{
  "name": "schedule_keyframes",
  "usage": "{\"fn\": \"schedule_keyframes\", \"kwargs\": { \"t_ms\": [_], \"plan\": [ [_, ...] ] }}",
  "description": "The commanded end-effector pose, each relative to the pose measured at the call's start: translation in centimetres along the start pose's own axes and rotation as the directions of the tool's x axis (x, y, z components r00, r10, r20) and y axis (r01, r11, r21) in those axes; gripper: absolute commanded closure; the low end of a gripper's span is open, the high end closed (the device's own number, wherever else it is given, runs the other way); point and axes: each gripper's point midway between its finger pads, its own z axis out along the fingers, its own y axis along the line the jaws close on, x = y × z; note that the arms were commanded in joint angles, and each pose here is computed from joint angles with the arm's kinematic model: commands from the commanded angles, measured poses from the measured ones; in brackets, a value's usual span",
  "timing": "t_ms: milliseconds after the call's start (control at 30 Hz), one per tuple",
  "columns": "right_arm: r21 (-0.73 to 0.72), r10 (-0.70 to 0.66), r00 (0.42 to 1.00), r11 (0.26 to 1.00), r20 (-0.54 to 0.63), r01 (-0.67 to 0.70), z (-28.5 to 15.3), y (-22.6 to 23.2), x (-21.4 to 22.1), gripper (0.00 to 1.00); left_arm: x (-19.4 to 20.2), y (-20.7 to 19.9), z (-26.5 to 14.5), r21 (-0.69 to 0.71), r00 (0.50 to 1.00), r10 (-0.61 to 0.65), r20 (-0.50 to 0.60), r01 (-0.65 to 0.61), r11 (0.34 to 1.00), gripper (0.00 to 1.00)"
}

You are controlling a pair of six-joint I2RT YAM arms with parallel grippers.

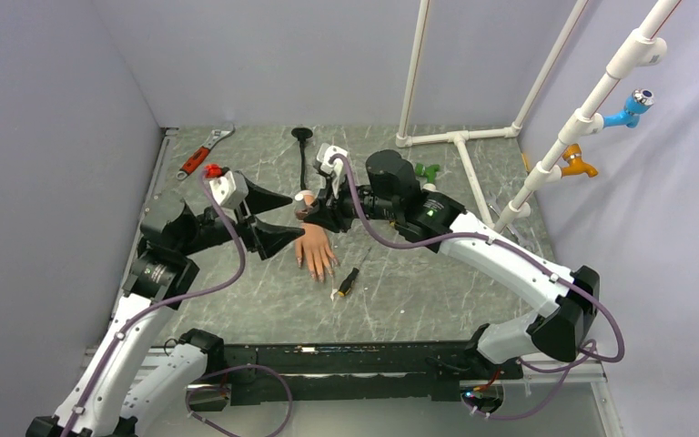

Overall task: Paint the nails
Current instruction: Unscrew the nail polish bottle.

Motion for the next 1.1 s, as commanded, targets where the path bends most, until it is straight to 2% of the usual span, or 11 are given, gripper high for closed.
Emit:
{"fn": "schedule_keyframes", "kwargs": {
  "t_ms": [0,267,500,567,600,1067],
  "plan": [
    [0.030,-0.035,0.992,0.999,0.119,0.032,-1.4,-0.4,-2.9,1.00,-1.7,-2.3,-0.9,0.086,0.995,0.094,0.031,-0.097,0.992,0.22],
    [-0.060,-0.025,0.985,0.998,0.172,0.036,-2.8,1.2,-2.2,1.00,-1.9,-2.2,-1.6,0.046,0.983,0.171,0.062,-0.174,0.984,0.24],
    [-0.268,0.017,0.986,0.963,0.166,0.028,-3.8,3.9,-2.0,1.00,-1.8,-2.1,-1.7,0.042,0.980,0.188,0.059,-0.190,0.981,0.23],
    [-0.318,0.060,0.984,0.948,0.166,-0.004,-4.3,4.0,-2.1,0.95,-1.7,-2.1,-1.7,0.042,0.980,0.188,0.059,-0.190,0.981,0.23],
    [-0.331,0.071,0.983,0.943,0.170,-0.011,-4.6,3.7,-2.3,1.00,-1.7,-2.1,-1.7,0.041,0.980,0.190,0.059,-0.192,0.980,0.23],
    [-0.363,0.084,0.964,0.932,0.254,0.015,-6.9,3.8,-3.7,1.00,-1.4,-2.3,-1.4,0.075,0.983,0.174,0.061,-0.178,0.981,0.24]
  ]
}}
